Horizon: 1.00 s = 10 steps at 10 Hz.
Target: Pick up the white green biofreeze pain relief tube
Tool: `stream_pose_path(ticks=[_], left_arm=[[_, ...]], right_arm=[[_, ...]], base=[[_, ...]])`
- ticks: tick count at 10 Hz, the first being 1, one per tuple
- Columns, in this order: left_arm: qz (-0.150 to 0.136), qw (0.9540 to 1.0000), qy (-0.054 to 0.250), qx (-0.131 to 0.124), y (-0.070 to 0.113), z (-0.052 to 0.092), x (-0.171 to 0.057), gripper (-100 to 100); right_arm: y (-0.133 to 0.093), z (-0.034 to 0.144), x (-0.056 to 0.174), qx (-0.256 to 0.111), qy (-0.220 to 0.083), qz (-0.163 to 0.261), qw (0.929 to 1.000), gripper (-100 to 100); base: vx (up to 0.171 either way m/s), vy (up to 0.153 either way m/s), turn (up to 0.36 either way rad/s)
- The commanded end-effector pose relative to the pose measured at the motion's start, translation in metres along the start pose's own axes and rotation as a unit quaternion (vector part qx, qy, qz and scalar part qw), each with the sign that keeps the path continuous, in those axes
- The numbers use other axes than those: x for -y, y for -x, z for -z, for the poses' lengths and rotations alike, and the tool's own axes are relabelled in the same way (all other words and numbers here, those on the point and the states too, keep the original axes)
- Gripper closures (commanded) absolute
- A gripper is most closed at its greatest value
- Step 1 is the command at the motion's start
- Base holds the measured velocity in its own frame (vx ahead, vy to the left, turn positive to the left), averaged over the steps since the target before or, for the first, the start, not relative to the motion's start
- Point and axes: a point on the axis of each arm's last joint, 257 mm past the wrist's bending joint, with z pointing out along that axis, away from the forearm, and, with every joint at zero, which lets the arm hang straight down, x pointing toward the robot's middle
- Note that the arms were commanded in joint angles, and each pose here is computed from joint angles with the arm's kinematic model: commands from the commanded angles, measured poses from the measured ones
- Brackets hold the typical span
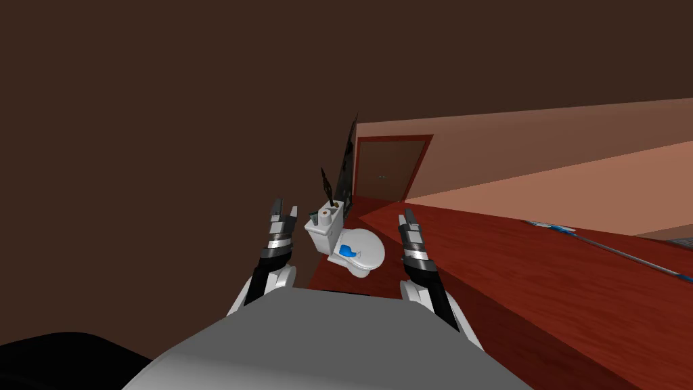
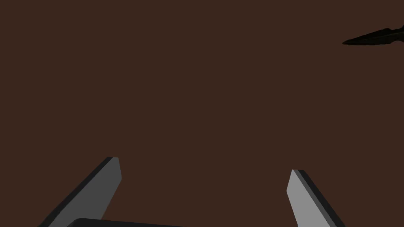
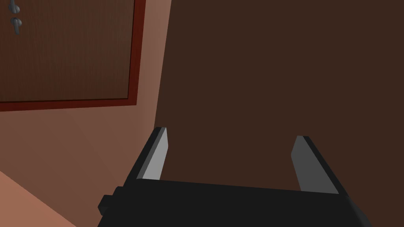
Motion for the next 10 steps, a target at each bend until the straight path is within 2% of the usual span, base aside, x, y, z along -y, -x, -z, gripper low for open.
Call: stream_pose_path(ticks=[1, 4, 6, 8, 10], left_arm=[[-0.008, 0.9998, 0.009, -0.015, -0.002, 0.002, -0.007, -100], [-0.026, 0.9981, 0.035, -0.042, -0.006, 0.007, -0.025, -100], [-0.043, 0.9951, 0.061, -0.064, -0.006, 0.013, -0.044, -100], [-0.064, 0.9897, 0.094, -0.087, -0.005, 0.022, -0.068, -100], [-0.09, 0.9808, 0.133, -0.111, -0.001, 0.033, -0.096, -100]], right_arm=[[0.0, 0.0, 0.0, 0.0, 0.0, 0.0, 1.0, 0], [0.0, 0.0, 0.0, 0.0, 0.0, 0.0, 1.0, 0], [0.0, 0.0, 0.0, 0.0, 0.0, 0.0, 1.0, 0], [0.0, 0.0, 0.0, 0.0, 0.0, 0.0, 1.0, 0], [0.0, 0.0, 0.0, 0.0, 0.0, 0.0, 1.0, 0]], base=[[-0.017, -0.021, -0.03], [-0.021, -0.041, -0.044], [-0.021, -0.039, -0.056], [-0.027, -0.058, -0.089], [-0.021, -0.067, -0.083]])
